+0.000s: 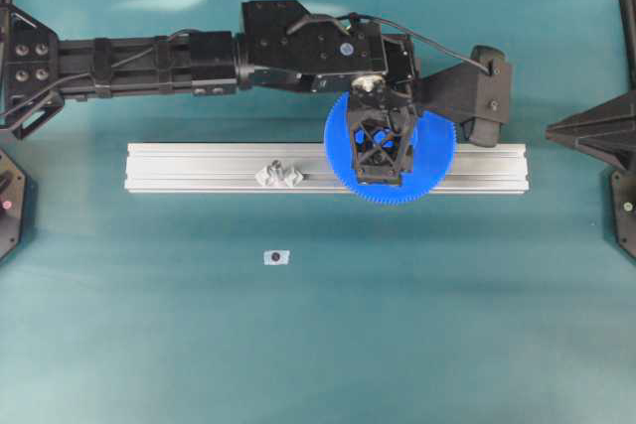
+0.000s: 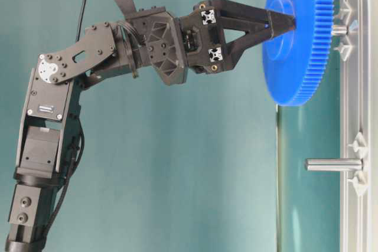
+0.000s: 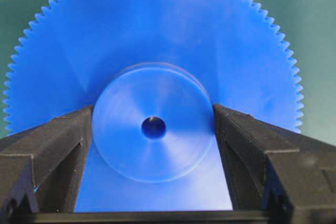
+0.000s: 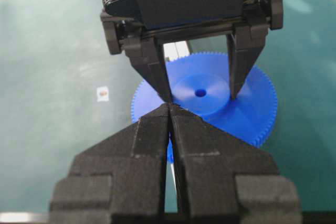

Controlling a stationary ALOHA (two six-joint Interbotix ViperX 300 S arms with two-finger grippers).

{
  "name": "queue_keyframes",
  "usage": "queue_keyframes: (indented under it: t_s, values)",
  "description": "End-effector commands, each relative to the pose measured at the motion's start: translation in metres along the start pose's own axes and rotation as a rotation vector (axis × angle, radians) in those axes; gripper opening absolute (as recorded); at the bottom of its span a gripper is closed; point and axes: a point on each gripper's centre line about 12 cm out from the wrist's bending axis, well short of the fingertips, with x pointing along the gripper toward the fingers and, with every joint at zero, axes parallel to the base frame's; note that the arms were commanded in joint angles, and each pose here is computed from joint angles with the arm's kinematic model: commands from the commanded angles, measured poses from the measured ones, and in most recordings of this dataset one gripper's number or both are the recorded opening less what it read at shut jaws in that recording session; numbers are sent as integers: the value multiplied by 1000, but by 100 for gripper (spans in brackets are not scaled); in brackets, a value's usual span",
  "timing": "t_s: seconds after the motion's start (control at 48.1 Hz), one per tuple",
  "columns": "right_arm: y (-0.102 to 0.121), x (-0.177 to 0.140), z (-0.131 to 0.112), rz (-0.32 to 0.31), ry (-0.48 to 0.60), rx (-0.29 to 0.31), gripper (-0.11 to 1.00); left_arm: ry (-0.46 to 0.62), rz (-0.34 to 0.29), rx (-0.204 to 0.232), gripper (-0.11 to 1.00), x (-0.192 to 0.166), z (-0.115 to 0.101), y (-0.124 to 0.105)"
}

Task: Insert the large gear onto the shaft.
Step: 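Align the gear's bore with the upper shaft and push it on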

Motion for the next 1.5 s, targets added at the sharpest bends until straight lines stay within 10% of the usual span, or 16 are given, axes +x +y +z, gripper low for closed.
queue_keyframes:
  t_s: [0.0,1.476]
  values:
    - [0,1,4,-2,-8,10,7,-56,26,-10,76,-20,7,12]
    - [0,1,4,0,-9,10,7,-71,26,9,77,-18,8,8]
